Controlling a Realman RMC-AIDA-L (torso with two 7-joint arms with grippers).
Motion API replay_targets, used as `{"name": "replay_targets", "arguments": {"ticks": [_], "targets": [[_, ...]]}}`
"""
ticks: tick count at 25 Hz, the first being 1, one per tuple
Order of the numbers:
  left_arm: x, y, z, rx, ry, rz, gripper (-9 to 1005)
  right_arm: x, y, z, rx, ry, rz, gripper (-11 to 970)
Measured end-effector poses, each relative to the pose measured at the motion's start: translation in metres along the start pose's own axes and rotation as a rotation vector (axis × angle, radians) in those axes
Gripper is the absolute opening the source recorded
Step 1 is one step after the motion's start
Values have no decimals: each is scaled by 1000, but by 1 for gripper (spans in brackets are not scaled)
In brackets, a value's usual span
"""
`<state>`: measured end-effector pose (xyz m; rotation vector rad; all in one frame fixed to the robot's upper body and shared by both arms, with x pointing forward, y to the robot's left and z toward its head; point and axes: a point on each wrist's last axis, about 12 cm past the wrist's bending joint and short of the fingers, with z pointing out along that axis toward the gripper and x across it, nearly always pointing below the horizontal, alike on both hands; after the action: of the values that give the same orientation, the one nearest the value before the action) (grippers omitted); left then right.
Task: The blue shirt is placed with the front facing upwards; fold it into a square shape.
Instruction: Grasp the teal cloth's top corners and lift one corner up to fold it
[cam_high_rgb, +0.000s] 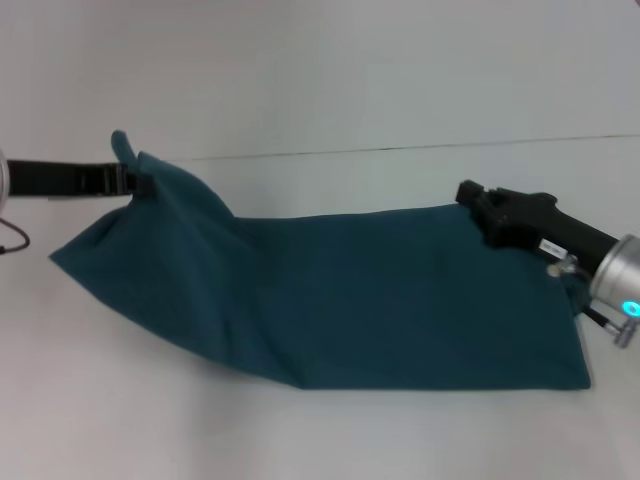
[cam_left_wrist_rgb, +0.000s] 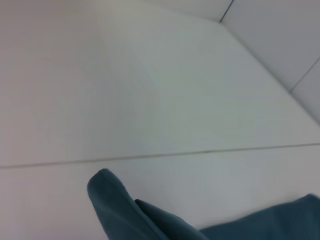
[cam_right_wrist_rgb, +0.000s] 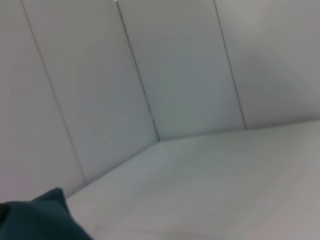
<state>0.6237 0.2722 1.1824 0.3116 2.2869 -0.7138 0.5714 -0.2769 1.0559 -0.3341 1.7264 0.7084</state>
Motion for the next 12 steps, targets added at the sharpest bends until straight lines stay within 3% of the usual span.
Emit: {"name": "replay_targets", "arguments": {"ticks": [4,12], "targets": [[-10,-9,-7,41,-41,13,15,10,16,24,5,-28,-38,33],[-21,-21,-16,107,-100,28,20,32,51,71,27,99,-87,37]]}}
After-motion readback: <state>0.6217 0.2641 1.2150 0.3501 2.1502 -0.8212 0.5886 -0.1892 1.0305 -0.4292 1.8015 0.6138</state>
